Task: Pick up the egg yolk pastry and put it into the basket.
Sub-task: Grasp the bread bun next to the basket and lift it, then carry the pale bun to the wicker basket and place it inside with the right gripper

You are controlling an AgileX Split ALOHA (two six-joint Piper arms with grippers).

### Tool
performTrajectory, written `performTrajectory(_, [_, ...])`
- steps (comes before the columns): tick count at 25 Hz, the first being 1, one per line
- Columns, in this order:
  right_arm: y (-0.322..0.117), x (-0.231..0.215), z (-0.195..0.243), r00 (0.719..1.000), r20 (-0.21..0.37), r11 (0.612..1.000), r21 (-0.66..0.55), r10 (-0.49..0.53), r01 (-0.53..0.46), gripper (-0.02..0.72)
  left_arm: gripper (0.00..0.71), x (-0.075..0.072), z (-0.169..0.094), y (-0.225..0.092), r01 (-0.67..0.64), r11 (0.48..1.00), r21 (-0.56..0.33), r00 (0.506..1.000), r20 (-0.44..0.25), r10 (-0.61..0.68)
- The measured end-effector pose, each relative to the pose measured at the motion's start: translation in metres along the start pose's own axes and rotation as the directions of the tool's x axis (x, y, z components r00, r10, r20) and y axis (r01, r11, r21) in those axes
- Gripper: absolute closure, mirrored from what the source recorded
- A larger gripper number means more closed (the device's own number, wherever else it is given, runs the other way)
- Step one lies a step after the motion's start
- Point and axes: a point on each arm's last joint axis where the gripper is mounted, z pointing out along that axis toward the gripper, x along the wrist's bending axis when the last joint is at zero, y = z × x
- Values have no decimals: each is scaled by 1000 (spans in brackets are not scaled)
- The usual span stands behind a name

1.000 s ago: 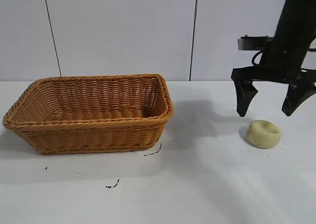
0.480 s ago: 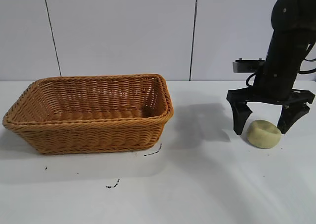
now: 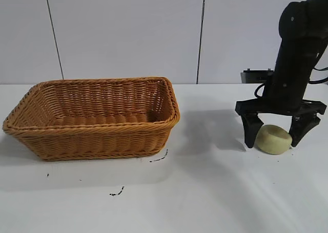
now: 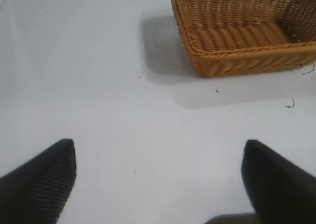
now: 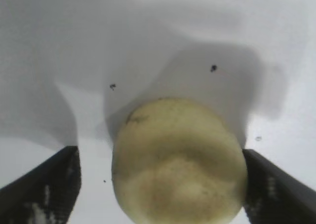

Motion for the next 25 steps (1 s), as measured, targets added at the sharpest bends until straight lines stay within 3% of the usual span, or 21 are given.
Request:
performTrajectory(4, [1,-1,-1,1000,5,1000,-4,-3,3,457,17,0,0,0,0,1000,0,1000,0,0])
performTrajectory(6, [1,0,-3,1000,2,1000,-9,-1,1,510,17,0,0,0,0,1000,0,1000,0,0])
performTrajectory(11, [4,0,-24,1000,0,1000,-31,-2,2,542,17,0,0,0,0,1000,0,1000,0,0])
performTrajectory(20, [17,6,-140,1000,-3,980,-198,-15,14,542,17,0,0,0,0,1000,0,1000,0,0])
performTrajectory(25, [25,24,-171,998,-7,963,-264,-57,53,542,17,0,0,0,0,1000,0,1000,0,0])
